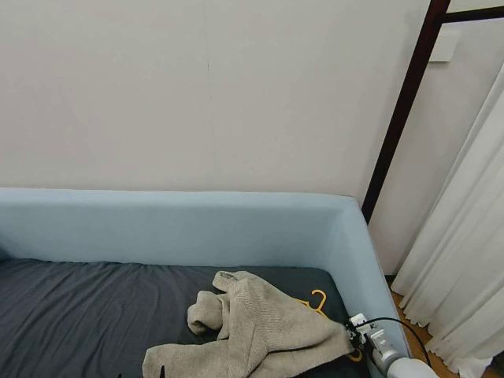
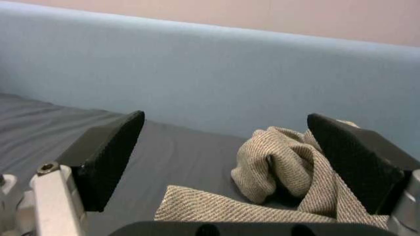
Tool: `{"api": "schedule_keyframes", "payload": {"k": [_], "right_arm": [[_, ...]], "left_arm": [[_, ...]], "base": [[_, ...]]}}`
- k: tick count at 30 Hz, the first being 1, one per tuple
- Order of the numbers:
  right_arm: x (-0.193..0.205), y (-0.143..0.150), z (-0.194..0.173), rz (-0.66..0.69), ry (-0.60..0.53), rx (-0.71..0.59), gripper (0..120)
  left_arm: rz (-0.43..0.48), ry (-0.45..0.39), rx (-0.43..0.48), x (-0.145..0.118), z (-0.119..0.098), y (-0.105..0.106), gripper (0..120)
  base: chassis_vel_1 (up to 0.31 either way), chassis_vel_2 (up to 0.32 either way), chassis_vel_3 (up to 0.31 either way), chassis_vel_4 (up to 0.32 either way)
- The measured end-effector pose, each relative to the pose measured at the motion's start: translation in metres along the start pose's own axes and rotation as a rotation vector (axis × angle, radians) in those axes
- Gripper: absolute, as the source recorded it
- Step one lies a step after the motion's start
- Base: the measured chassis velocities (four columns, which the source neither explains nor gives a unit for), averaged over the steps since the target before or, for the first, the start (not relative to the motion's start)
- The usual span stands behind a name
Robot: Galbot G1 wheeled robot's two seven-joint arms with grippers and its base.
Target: Pick up the clothes from the sofa and hang them on the clothes hanger.
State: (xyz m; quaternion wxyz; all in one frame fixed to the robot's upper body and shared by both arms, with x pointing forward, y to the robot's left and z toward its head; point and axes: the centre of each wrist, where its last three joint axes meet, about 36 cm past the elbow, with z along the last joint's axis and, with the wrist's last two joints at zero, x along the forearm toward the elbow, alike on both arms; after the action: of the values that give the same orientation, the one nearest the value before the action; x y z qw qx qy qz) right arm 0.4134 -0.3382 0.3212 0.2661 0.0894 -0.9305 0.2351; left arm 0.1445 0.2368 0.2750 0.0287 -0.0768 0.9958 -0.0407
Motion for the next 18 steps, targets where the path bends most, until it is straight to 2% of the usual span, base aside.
{"api": "schedule_keyframes", "payload": {"k": [2,3,5,7,8,11,12,16,18], "right_arm": [[0.002,-0.008,-0.006,0.023,-0.014,-0.015,46],[0.002,-0.008,-0.006,0.023,-0.014,-0.015,46],[0.015,-0.008,-0.025,0.012,-0.061,-0.047,56],[0.031,0.005,-0.049,-0.038,-0.109,-0.07,65],[0.031,0.005,-0.049,-0.038,-0.109,-0.07,65],[0.047,0.041,-0.082,-0.165,-0.158,-0.095,80],[0.047,0.041,-0.082,-0.165,-0.158,-0.095,80],[0.042,0.069,-0.105,-0.272,-0.209,-0.112,97],[0.038,0.074,-0.11,-0.293,-0.227,-0.111,98]], "left_arm": [[0.0,-0.002,0.0,-0.001,0.0,0.0,98],[0.0,-0.002,0.0,-0.001,0.0,0.0,98],[0.0,-0.002,0.0,-0.001,0.0,0.001,98],[-0.002,0.004,-0.002,0.0,0.002,0.001,98],[-0.002,0.004,-0.002,0.0,0.002,0.001,98],[-0.006,0.013,-0.005,0.006,0.007,0.004,98],[-0.006,0.013,-0.005,0.006,0.007,0.004,98],[-0.016,0.017,-0.012,0.011,0.01,0.008,98],[-0.016,0.018,-0.013,0.012,0.01,0.009,98]], "base": [[0.0,0.0,0.0,0.0],[0.0,0.0,0.0,0.0],[0.0,0.0,0.0,0.0],[0.0,0.0,0.0,0.0],[0.0,0.0,0.0,0.0],[0.0,0.0,0.0,0.0],[0.0,0.0,0.0,0.0],[0.0,0.0,0.0,0.0],[0.0,0.0,0.0,0.0]]}}
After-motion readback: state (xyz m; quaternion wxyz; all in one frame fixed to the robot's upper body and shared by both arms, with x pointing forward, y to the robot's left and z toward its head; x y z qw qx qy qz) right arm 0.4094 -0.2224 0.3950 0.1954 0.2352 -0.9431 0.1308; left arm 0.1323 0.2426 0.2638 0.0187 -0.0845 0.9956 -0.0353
